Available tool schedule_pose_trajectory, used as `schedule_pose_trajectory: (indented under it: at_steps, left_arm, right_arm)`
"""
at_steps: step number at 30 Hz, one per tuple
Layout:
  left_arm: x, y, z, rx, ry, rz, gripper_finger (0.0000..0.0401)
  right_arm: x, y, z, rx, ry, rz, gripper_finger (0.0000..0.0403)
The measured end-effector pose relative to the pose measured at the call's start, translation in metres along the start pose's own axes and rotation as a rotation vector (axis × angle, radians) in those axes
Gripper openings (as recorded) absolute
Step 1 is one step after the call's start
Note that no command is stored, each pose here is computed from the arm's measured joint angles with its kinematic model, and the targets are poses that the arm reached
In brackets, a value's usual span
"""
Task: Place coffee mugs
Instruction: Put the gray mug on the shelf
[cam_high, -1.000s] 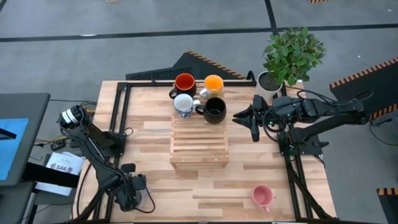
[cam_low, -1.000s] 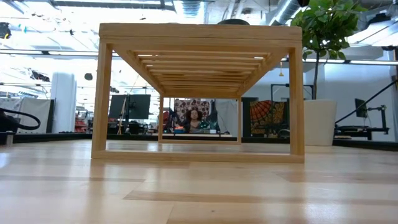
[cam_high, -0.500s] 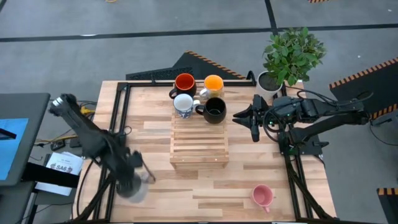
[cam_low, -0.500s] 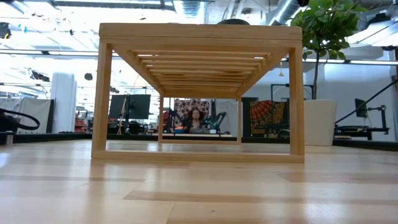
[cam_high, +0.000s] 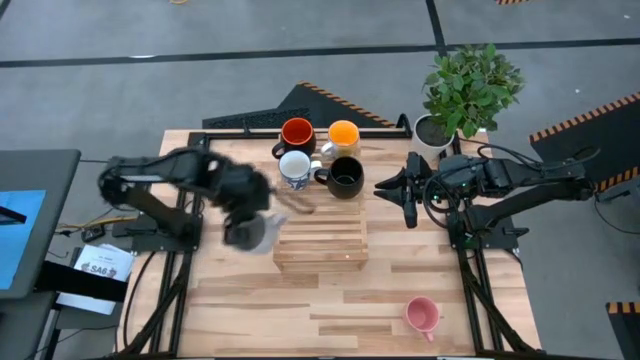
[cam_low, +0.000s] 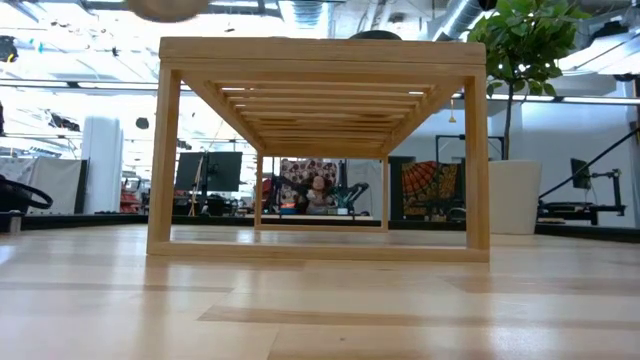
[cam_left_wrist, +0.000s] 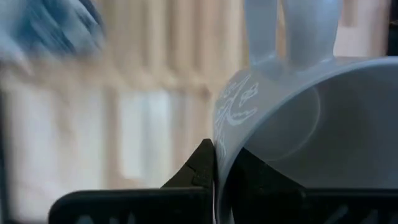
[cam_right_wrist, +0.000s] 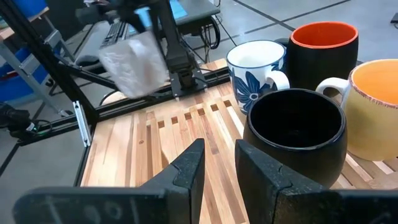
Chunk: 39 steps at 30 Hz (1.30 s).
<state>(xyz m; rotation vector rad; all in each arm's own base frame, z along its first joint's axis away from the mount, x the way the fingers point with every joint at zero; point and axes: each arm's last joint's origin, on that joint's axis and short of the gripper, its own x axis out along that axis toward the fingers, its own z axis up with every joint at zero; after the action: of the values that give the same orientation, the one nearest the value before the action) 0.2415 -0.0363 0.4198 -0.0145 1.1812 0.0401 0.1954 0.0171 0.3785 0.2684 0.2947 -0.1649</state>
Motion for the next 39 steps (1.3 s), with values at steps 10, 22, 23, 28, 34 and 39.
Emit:
schedule_pose_trajectory:
  at_steps: [10, 22, 23, 28, 34, 39]
  left_arm:
    - [0.049, 0.034, 0.044, 0.181, 0.103, 0.129, 0.0002]
    - [0.066, 0.045, 0.053, 0.172, 0.106, 0.145, 0.0002]
    - [0.067, 0.046, 0.054, 0.173, 0.105, 0.148, 0.0002]
    - [0.068, 0.05, 0.055, 0.187, 0.103, 0.148, 0.0002]
    - [0.068, 0.057, 0.057, 0.162, 0.085, 0.169, 0.0011]
    - [0.068, 0.058, 0.061, 0.196, 0.051, 0.192, 0.0033]
  right_arm:
    - [0.0, 0.0, 0.0, 0.004, -0.003, 0.001, 0.0117]
    - [0.001, -0.005, 0.002, 0.033, -0.014, -0.023, 0.0117]
    - [0.001, -0.006, 0.003, 0.034, -0.015, -0.026, 0.0117]
    - [0.002, -0.008, 0.003, 0.037, -0.018, -0.036, 0.0117]
    - [0.002, -0.008, 0.004, 0.038, -0.02, -0.039, 0.0117]
    - [0.002, -0.008, 0.004, 0.054, -0.02, -0.039, 0.0117]
